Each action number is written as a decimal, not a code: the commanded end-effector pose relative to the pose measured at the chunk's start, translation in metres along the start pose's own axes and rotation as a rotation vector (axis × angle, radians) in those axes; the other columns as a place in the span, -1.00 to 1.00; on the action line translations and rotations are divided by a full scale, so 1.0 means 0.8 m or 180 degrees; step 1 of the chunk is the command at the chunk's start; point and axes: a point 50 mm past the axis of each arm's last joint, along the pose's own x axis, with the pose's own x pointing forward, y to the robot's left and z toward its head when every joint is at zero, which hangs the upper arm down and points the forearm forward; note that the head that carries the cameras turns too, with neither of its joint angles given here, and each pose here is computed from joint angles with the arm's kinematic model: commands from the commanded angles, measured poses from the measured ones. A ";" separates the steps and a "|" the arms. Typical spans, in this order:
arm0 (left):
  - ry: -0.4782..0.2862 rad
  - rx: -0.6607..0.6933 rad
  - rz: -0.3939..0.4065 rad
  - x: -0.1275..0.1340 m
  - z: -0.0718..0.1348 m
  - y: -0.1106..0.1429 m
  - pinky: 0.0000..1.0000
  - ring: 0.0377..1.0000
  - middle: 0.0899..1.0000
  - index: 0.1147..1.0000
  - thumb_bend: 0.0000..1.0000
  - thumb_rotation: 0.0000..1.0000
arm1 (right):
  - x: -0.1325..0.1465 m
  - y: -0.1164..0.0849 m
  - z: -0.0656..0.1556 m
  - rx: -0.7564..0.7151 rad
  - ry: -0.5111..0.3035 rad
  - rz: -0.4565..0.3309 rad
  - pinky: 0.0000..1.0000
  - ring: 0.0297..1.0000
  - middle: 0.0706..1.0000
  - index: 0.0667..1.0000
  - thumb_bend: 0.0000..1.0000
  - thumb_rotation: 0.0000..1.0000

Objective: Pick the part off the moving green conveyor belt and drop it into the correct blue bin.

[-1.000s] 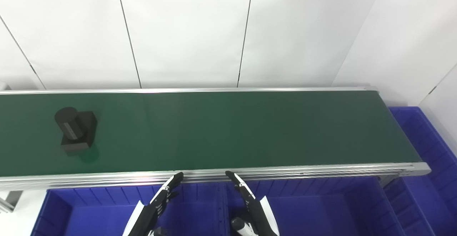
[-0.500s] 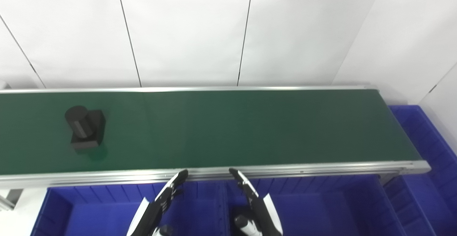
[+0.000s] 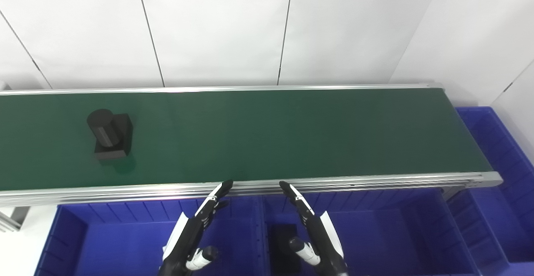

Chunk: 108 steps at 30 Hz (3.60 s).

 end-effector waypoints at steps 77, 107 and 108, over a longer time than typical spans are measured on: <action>0.0116 0.0039 0.0032 0.014 -0.032 -0.057 0.61 0.78 0.82 0.73 1.00 0.88 | -0.019 -0.033 -0.047 0.0017 0.0285 0.0024 0.99 0.92 0.88 0.87 0.98 0.92; 0.0134 -0.0013 0.0008 0.031 -0.036 -0.057 0.65 0.81 0.83 0.76 1.00 0.90 | 0.038 -0.092 0.092 -0.0067 -0.1151 -0.0072 0.84 0.85 0.84 0.92 1.00 0.75; 0.0136 -0.0005 0.0005 0.032 -0.037 -0.057 0.65 0.81 0.83 0.77 1.00 0.91 | 0.045 -0.096 0.092 -0.0077 -0.1173 -0.0081 0.85 0.85 0.86 0.92 1.00 0.75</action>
